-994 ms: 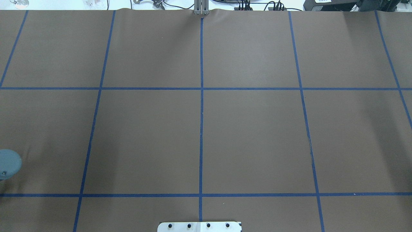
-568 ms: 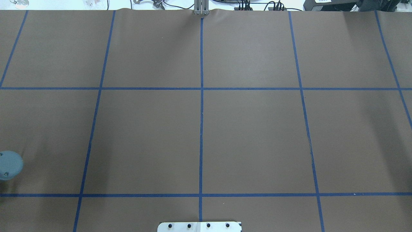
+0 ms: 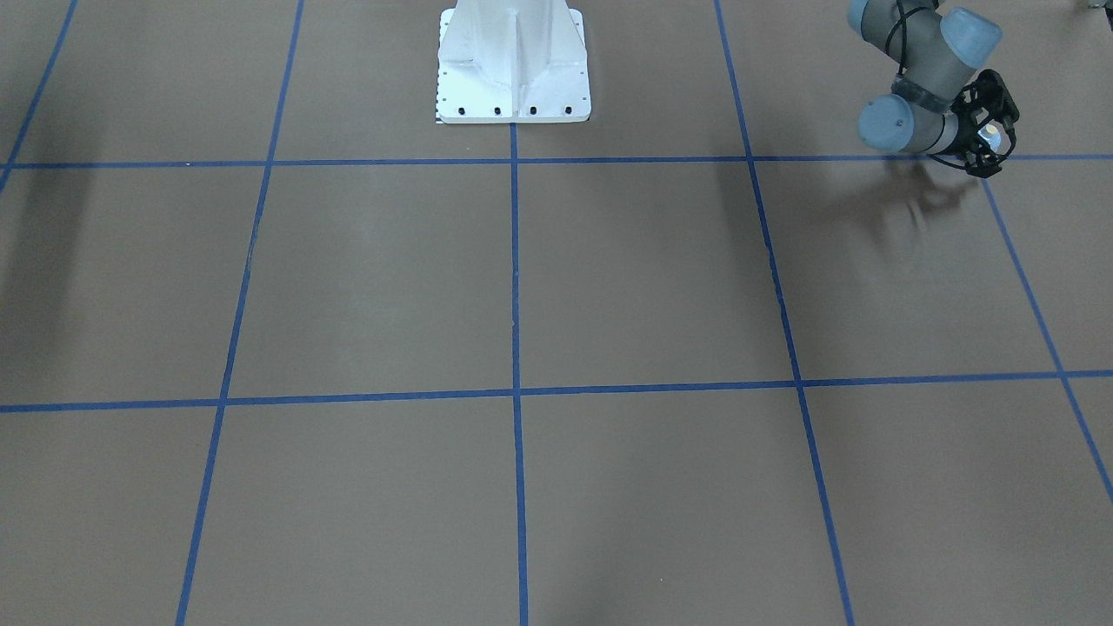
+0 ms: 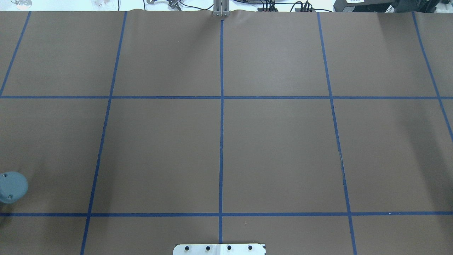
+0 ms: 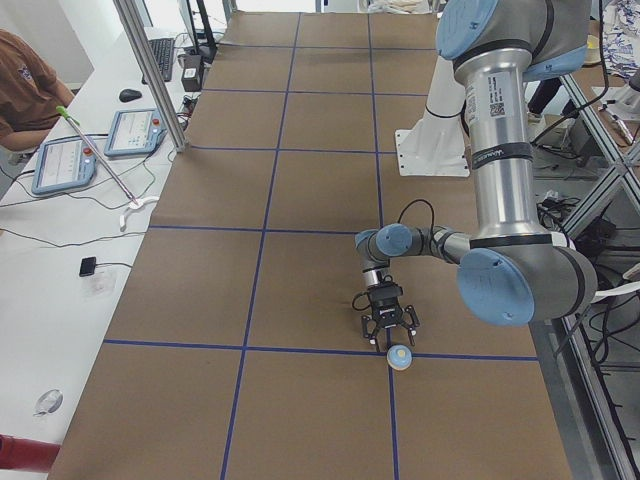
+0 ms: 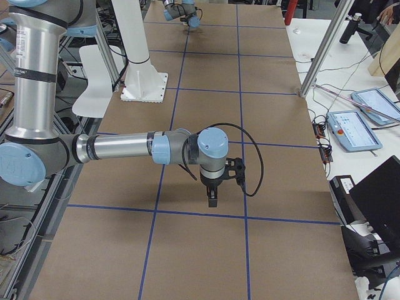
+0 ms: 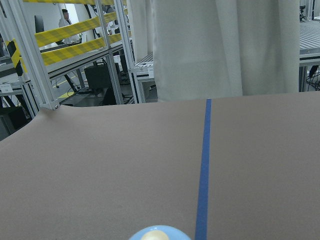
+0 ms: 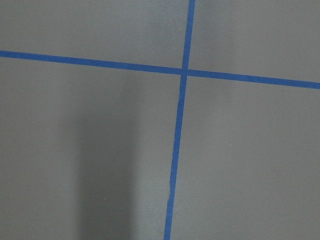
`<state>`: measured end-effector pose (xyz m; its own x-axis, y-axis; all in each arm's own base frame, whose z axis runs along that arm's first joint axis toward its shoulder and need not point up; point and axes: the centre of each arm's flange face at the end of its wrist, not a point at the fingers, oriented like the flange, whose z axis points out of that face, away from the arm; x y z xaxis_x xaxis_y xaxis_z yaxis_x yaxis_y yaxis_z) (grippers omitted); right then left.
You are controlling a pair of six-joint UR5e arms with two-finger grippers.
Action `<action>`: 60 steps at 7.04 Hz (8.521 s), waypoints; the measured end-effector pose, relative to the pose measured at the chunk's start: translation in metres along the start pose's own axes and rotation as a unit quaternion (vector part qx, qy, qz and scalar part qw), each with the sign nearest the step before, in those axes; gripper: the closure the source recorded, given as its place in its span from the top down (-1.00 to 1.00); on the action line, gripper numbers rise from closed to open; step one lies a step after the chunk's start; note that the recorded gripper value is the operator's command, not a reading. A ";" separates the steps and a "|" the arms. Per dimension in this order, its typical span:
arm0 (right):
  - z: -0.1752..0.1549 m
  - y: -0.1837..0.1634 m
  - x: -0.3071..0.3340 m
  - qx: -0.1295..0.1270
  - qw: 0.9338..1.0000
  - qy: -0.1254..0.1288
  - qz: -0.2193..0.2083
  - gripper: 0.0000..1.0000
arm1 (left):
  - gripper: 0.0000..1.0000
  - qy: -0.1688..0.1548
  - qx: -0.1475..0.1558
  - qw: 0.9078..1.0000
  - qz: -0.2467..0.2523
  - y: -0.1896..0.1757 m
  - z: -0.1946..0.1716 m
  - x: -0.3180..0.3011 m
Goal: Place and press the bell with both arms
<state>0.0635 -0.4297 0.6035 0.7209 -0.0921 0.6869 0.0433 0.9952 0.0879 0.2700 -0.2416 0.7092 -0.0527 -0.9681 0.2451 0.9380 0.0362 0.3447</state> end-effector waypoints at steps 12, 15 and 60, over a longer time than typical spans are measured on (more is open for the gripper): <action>-0.001 0.000 -0.002 0.000 1.000 -0.004 0.001 1.00 | -1.00 0.006 0.032 0.999 -0.031 0.024 0.031 -0.018; -0.002 0.000 -0.002 0.001 1.000 -0.004 0.000 1.00 | -1.00 0.009 0.018 1.000 0.002 -0.001 0.017 -0.028; -0.014 -0.225 -0.366 0.013 0.999 -0.027 0.041 -0.99 | 1.00 0.626 -0.118 0.546 0.544 -0.078 -0.455 0.314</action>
<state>-0.2005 -0.6192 0.3222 0.6833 -0.0128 0.7301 -0.0329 0.9983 0.0483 0.3367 -0.6614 0.3467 0.7166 0.1781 -0.6743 0.2077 0.8685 0.4502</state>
